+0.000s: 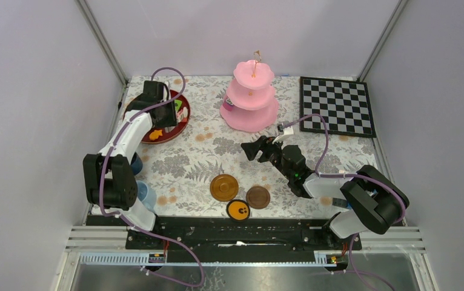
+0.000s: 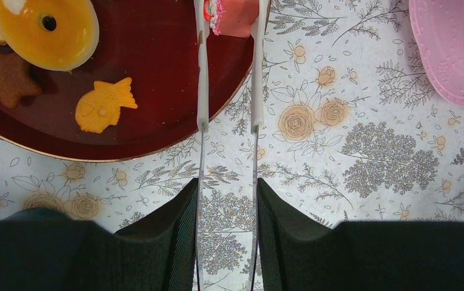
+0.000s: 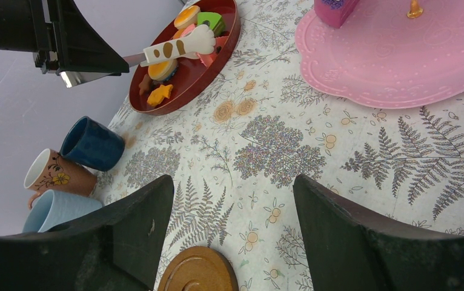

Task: Serve the afternoon tea
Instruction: Pick up the desert from the tray, then place the desert on the desert table.

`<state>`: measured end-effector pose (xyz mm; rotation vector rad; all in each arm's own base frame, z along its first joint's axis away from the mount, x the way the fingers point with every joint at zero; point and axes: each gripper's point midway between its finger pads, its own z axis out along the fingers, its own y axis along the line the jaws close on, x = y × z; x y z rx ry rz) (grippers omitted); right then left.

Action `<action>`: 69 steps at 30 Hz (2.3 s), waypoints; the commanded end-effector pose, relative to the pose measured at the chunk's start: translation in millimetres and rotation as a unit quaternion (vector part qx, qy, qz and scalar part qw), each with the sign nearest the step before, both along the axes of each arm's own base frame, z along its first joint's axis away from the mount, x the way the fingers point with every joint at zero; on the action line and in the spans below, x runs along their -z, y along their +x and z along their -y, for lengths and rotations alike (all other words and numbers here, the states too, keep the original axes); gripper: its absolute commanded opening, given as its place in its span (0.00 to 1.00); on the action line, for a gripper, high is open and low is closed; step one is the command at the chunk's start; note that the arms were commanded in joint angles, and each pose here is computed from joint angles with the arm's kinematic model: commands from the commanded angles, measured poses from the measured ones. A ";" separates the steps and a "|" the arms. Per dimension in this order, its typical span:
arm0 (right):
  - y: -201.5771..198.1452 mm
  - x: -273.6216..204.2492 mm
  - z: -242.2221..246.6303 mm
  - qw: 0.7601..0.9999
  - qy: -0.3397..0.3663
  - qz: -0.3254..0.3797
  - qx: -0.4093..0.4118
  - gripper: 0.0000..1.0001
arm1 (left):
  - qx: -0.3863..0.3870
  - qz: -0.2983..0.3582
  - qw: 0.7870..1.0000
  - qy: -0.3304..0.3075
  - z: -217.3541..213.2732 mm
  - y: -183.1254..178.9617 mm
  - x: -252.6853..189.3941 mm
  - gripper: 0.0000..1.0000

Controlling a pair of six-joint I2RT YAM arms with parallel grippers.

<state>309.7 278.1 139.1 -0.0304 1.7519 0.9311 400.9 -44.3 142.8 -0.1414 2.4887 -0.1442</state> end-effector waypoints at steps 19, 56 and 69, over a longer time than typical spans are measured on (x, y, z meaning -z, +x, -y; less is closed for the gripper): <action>6.2 -30.4 2.8 0.999 0.014 0.038 0.011 0.80 | -0.024 0.115 0.993 -0.013 -4.8 -15.3 -94.2 0.00; 12.9 -47.7 182.4 0.946 -0.066 0.087 0.306 1.00 | 0.149 0.175 0.963 -0.142 223.0 -37.4 -54.5 0.00; 8.7 -47.8 189.7 0.942 -0.054 0.093 0.318 1.00 | 0.158 0.196 0.959 -0.133 284.3 -34.2 -30.9 0.00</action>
